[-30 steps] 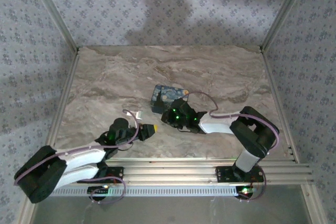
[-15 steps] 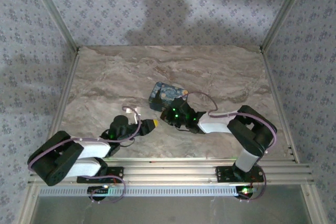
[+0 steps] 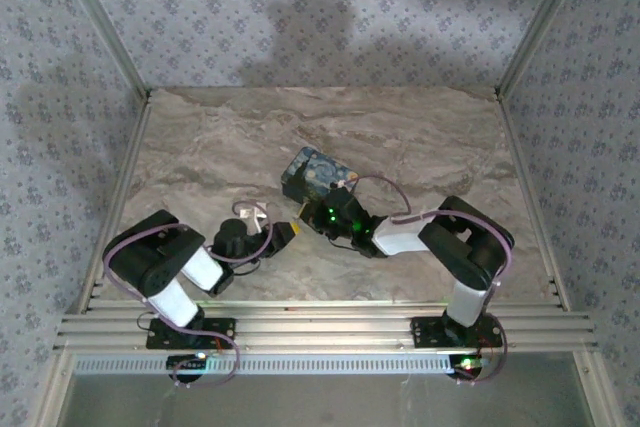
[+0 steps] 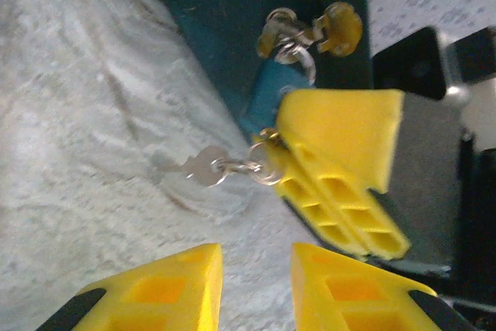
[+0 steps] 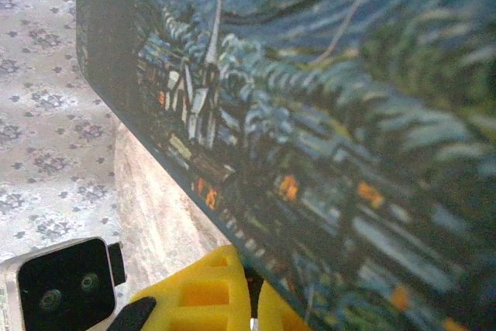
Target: Unlock a padlock with a key
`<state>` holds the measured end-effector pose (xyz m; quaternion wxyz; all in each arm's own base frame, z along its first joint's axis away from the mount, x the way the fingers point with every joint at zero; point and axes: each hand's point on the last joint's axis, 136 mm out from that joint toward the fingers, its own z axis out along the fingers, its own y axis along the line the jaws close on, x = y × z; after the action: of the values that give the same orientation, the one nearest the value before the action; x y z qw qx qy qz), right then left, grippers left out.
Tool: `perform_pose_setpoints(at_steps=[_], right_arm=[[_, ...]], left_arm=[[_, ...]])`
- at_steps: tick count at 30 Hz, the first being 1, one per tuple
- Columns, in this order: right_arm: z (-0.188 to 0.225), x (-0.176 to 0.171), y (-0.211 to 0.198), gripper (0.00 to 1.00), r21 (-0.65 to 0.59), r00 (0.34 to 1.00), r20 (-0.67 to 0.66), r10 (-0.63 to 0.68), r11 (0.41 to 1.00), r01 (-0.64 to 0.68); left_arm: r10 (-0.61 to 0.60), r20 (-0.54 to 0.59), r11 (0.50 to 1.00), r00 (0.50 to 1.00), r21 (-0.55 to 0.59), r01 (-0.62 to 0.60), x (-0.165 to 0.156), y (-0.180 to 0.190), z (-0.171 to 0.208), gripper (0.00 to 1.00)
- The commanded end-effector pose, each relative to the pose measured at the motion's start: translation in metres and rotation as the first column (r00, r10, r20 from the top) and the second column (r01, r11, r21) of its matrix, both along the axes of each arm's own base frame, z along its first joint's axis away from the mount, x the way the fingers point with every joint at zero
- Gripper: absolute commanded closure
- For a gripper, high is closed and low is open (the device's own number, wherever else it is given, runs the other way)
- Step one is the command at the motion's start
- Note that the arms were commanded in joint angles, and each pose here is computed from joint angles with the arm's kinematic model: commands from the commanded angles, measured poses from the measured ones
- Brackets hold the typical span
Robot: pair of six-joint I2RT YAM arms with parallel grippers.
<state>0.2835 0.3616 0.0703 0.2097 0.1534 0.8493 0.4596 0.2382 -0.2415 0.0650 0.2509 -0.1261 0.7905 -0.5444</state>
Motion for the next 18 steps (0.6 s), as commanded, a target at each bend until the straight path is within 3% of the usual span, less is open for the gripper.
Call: perform_pose_setpoints(at_steps=[1,10,18], right_arm=[[-0.034,-0.027,0.002,1.0,0.011,0.983,-0.185,0.014,1.0,-0.012],[-0.031,-0.027,0.003,1.0,-0.003,0.979,-0.203,-0.027,1.0,0.026],[-0.022,-0.024,0.004,1.0,-0.03,0.978,-0.201,-0.058,0.998,0.053]], left_arm=[[0.112,0.034,0.989,0.993,-0.101,-0.108,0.016,0.009,0.028,0.7],[0.253,-0.142,0.952,0.957,-0.138,-0.272,0.026,0.03,0.02,0.65],[0.3,-0.261,0.927,0.917,-0.149,-0.345,0.024,0.037,0.013,0.63]])
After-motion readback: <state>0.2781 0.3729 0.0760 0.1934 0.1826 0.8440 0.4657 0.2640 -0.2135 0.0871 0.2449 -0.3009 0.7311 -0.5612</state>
